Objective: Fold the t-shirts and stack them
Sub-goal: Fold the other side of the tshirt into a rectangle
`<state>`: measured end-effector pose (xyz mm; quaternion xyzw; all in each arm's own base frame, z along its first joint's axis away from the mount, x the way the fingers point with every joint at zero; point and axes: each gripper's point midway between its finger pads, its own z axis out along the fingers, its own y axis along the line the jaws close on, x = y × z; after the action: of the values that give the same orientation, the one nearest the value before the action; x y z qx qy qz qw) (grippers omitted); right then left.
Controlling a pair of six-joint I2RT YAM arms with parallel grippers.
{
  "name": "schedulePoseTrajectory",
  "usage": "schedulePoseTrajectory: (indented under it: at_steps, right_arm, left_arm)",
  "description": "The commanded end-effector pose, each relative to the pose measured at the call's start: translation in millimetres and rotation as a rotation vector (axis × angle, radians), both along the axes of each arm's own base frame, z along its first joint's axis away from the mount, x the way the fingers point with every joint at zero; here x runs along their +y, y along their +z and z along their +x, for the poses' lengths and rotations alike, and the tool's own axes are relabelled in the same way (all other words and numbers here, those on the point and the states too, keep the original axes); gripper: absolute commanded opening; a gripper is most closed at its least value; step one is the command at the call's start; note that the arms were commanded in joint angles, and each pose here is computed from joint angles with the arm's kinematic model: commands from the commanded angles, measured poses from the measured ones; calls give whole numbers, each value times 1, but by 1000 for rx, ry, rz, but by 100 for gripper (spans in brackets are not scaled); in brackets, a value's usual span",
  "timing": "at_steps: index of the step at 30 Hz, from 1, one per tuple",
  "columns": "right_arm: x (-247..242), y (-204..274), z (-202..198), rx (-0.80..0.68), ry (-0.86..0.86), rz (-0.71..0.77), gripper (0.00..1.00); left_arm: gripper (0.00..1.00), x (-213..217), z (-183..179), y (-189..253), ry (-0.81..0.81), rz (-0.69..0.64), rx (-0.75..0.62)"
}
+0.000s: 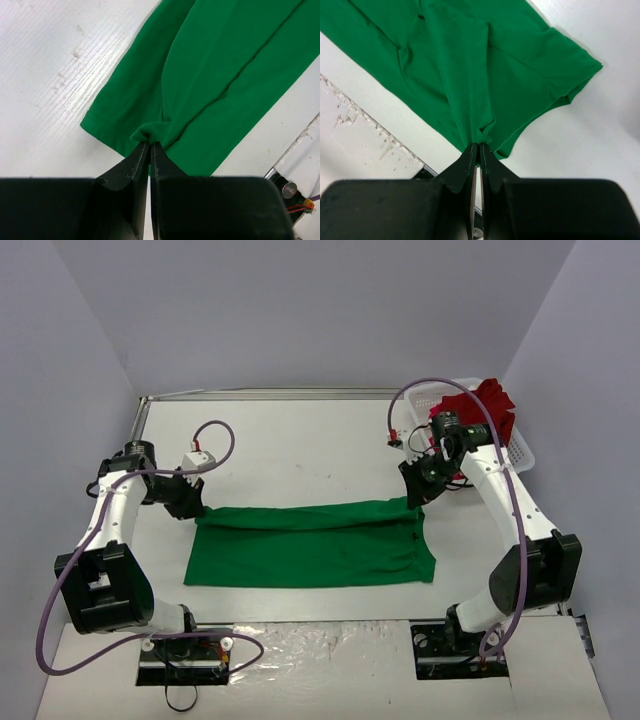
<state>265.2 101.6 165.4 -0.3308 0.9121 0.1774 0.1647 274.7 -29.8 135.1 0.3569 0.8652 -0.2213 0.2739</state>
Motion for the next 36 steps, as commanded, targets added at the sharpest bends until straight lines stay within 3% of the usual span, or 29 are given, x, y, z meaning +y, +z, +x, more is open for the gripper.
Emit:
schedulePoseTrajectory:
  at_steps: [1,2,4,6,7,10,16,24,36]
  right_arm:
    - [0,-6,-23,121,92,-34,0]
    - [-1,-9,-37,178,148,-44,4]
    - [0,-18,-49,241,185,-60,13]
    - [-1,-24,-54,258,204,-77,18]
    - [-1,-27,-58,268,215,-85,27]
    - [-1,-30,-60,277,224,-87,32]
    - [4,-40,-45,277,226,-83,33]
    - [43,-69,-16,330,298,-26,31]
    - [69,-116,8,410,363,-5,31]
  left_arm:
    - [2,-6,-11,14,-73,-24,-35]
    - [4,-7,-12,15,-79,-25,-37]
    - [19,-9,-20,16,-109,-28,-29]
    - [20,-12,-31,16,-161,-36,-18]
    - [20,-13,-34,15,-172,-38,-12]
    - [26,-14,-46,16,-222,-41,9]
    - [29,-15,-47,16,-227,-55,40]
    - [29,-18,-32,11,-100,-108,102]
    - [29,-9,-38,-5,2,-41,111]
